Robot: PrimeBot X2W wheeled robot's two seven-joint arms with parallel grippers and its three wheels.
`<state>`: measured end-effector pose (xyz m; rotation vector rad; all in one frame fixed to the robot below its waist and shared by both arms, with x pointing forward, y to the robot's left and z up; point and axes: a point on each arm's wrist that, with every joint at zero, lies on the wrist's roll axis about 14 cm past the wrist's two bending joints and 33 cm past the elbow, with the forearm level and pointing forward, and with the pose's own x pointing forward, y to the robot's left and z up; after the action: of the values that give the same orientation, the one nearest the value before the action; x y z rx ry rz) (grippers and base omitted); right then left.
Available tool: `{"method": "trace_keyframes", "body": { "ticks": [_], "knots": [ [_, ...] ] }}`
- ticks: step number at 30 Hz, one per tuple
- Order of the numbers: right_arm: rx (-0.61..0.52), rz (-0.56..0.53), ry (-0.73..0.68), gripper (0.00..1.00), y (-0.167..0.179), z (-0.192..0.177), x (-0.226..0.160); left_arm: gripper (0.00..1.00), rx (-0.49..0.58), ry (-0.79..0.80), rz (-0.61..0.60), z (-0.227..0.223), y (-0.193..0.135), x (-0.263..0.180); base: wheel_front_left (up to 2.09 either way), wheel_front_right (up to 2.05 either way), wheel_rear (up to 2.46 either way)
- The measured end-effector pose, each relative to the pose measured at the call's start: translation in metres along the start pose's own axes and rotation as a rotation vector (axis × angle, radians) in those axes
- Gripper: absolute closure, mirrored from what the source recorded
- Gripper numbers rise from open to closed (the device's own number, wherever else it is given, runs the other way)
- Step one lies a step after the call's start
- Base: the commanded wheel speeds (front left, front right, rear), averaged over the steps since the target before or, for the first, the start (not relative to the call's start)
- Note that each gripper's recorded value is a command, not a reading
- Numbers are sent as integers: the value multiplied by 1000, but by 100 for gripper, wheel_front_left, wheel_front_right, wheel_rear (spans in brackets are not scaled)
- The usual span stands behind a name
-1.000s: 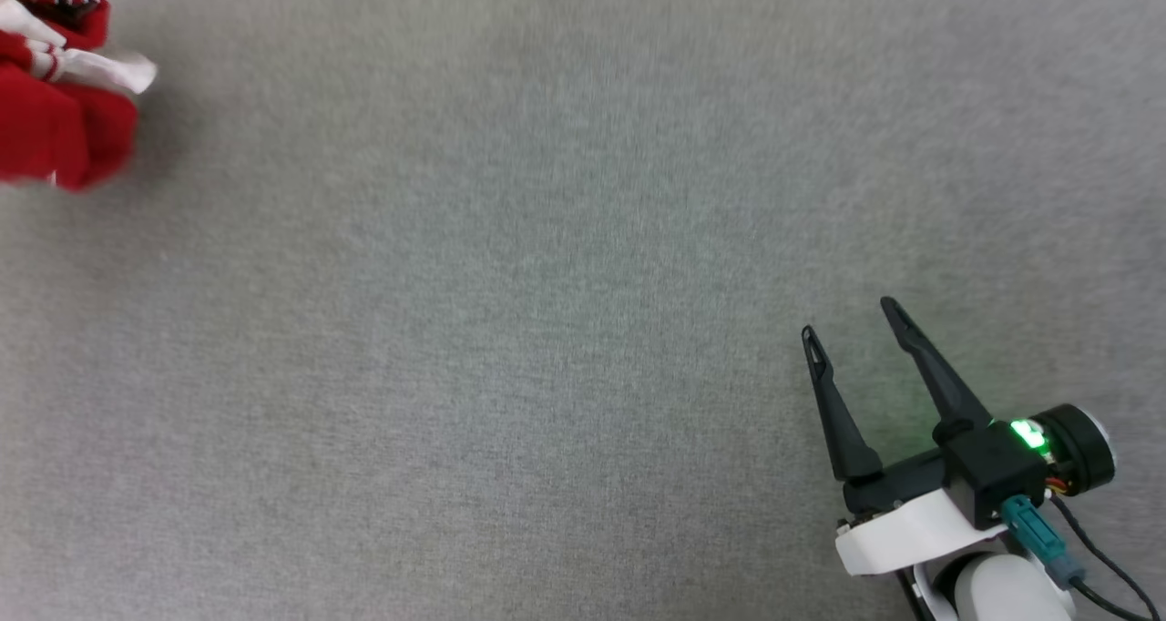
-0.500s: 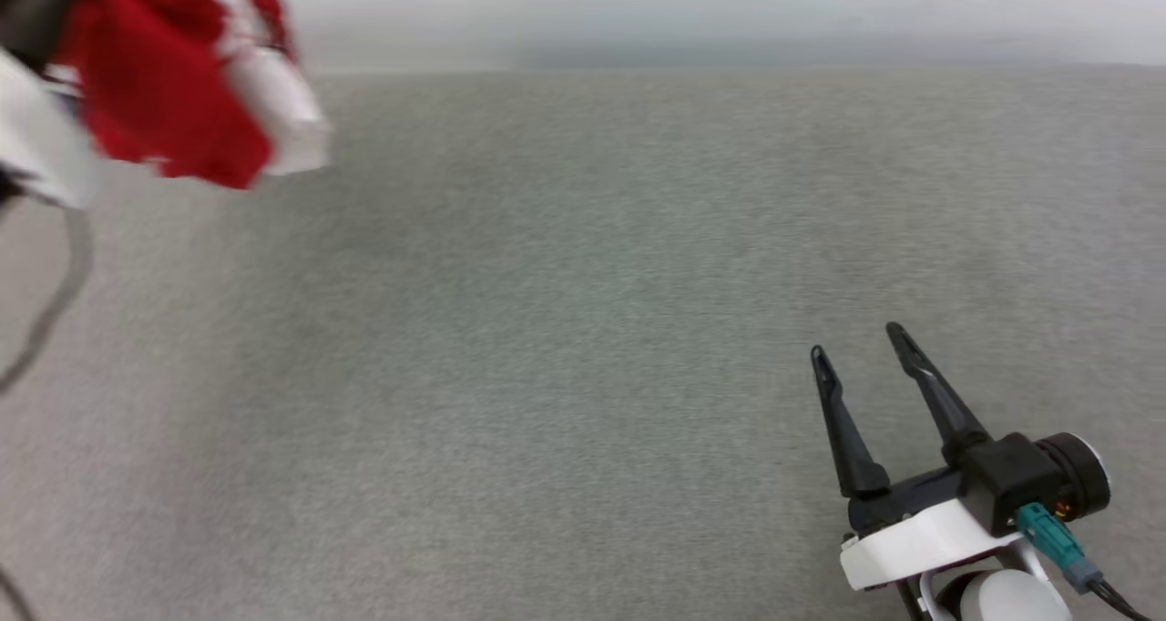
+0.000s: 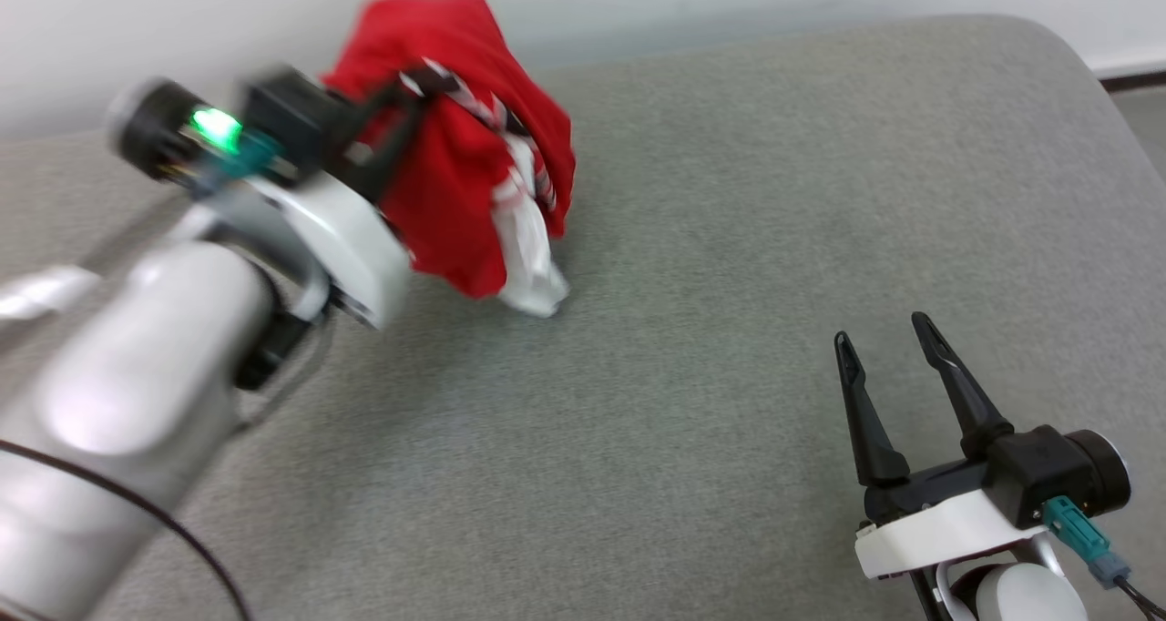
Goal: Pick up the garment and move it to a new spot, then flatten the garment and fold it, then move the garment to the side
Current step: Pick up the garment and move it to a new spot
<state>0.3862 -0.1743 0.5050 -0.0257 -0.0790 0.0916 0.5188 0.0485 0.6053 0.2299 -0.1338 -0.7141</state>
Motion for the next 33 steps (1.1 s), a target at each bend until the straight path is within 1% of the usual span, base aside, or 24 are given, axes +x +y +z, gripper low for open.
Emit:
{"method": "trace_keyframes", "body": {
  "ticks": [3,7,8,9,10,13,15,17,20,22,24,27,30,33],
  "knots": [
    [-4,-30,11,0,-10,-2,-4,100,-6,29,-104,-27,-48,12,0,0,0],
    [-6,-49,17,0,-15,-4,-7,100,-95,87,-255,-61,-127,13,0,0,0],
    [-6,-50,17,0,-16,-4,-7,84,-118,110,-283,-69,-143,11,0,0,0],
    [-6,-50,16,0,-16,-3,-8,19,-136,130,-323,-75,-162,7,0,0,0],
    [-6,-51,15,0,-16,-3,-8,0,-157,147,-347,-80,-177,5,0,0,0],
    [-6,-48,10,0,-15,-1,-7,0,-228,143,-404,-80,-215,-1,0,0,0],
    [-7,-41,5,0,-13,0,-6,0,-270,123,-417,-73,-230,-2,0,0,0],
    [-5,-28,0,0,-9,2,-6,0,-296,93,-412,-64,-235,-2,0,0,0],
    [0,-10,-9,0,-2,4,-6,0,-306,56,-368,-54,-226,-2,0,0,0],
    [1,5,-17,0,3,7,-6,0,-311,21,-308,-44,-209,-2,0,0,0],
    [0,15,-24,0,6,9,-6,0,-299,-20,-226,-33,-183,-2,0,0,0],
    [2,32,-35,0,12,12,-6,0,-272,-79,-58,-17,-129,-11,0,0,0],
    [1,54,-55,0,19,19,-4,0,-253,-140,128,-3,-74,-35,0,0,0],
    [1,72,-66,0,25,22,-5,0,-237,-122,295,-15,-34,-74,0,0,0]
  ]
}}
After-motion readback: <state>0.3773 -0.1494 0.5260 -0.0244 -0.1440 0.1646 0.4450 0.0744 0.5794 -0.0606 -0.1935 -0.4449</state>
